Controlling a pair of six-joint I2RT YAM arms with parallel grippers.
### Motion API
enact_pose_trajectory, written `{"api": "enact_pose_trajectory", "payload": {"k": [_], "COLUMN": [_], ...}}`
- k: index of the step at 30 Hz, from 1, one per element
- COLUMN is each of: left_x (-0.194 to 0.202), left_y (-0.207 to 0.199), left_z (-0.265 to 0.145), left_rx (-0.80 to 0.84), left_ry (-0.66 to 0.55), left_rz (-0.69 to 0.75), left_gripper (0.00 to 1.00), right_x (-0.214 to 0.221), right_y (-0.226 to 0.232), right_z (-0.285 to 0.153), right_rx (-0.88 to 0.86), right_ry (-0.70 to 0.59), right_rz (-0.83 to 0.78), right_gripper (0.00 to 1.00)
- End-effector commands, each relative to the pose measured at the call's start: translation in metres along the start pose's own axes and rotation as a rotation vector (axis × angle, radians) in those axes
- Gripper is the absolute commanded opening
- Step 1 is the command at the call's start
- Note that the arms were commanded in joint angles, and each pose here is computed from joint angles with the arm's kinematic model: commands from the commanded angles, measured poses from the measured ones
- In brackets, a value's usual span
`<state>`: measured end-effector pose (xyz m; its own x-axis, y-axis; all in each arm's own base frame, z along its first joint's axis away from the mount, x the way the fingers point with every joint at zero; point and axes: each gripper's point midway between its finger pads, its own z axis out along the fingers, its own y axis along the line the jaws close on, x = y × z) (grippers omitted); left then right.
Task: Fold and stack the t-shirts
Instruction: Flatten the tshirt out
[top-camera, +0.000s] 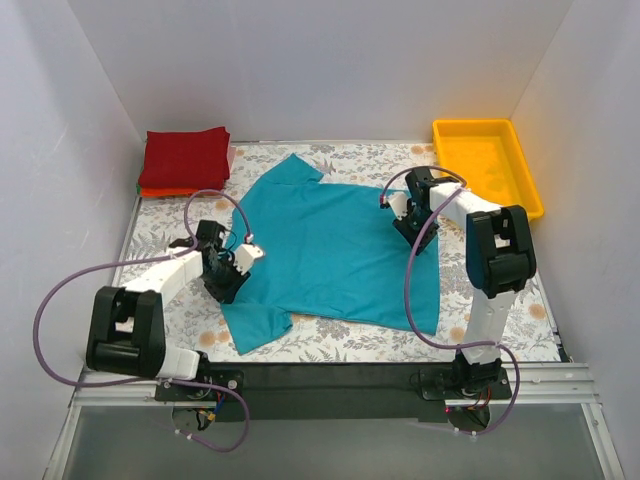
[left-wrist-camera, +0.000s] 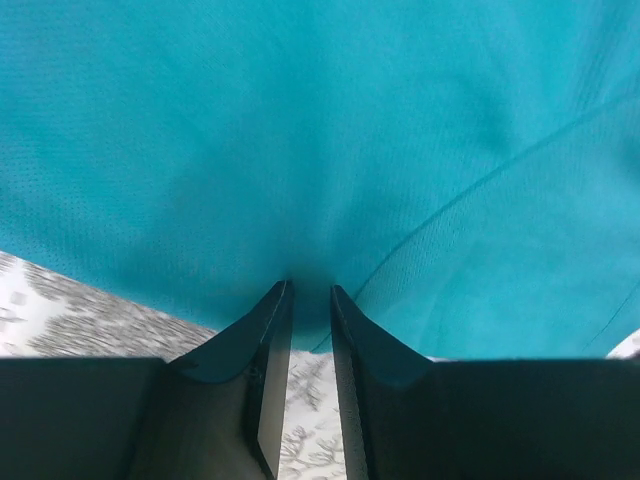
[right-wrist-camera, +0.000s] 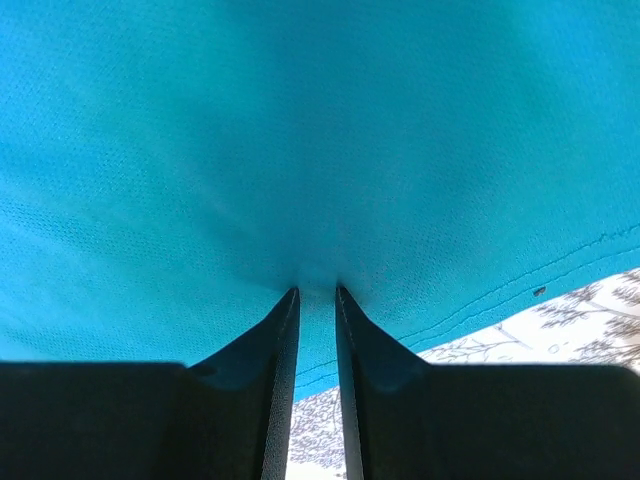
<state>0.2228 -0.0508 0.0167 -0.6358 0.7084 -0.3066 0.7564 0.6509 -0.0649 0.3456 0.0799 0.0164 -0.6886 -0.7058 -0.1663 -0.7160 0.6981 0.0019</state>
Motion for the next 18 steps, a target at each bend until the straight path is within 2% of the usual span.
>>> {"api": "enact_pose_trajectory", "payload": {"k": [1, 5, 7, 10, 12, 13, 14, 15, 16, 18], "left_x": [0.031, 0.037, 0.035, 0.011, -0.036, -0.053, -0.071, -0.107, -0.125, -0.177], "left_y": [-0.022, -0.049, -0.051, -0.046, -0.028, -0.021, -0.011, 0.006, 0.018, 0.049], "left_z": [-0.006, -0.029, -0.034, -0.048, -0.060, -0.063, -0.065, -0.084, -0.072, -0.090], "left_rx": [0.034, 0.100, 0.098, 0.105, 0.093, 0.093, 0.084, 0.053, 0.083, 0.046], "left_ry": [0.057, 0.035, 0.020, -0.048, -0.163, -0.197, -0.229, -0.307, -0.320, -0.428], "left_rz": [0.043, 0.088, 0.100, 0.099, 0.072, 0.048, 0.027, -0.017, -0.047, -0.102], "left_gripper": [0.21, 0.21, 0.22, 0.31, 0.34, 0.36, 0.39, 0.41, 0.41, 0.44], "right_x": [-0.017, -0.026, -0.039, -0.063, -0.079, -0.077, -0.090, -0.094, -0.096, -0.110], "right_y": [-0.003, 0.024, 0.027, 0.017, -0.004, -0.008, -0.022, -0.032, -0.046, -0.068], "right_z": [0.023, 0.012, -0.014, -0.060, -0.090, -0.088, -0.104, -0.103, -0.106, -0.112], "right_rx": [-0.004, -0.063, -0.080, -0.071, -0.043, -0.052, -0.025, -0.015, 0.005, 0.048], "right_ry": [-0.025, -0.071, -0.155, -0.310, -0.409, -0.412, -0.462, -0.469, -0.484, -0.528], "right_rz": [-0.037, -0.115, -0.095, -0.060, -0.008, 0.021, 0.039, 0.069, 0.129, 0.166], "right_gripper": [0.27, 0.30, 0.35, 0.45, 0.51, 0.52, 0.52, 0.52, 0.51, 0.49]}}
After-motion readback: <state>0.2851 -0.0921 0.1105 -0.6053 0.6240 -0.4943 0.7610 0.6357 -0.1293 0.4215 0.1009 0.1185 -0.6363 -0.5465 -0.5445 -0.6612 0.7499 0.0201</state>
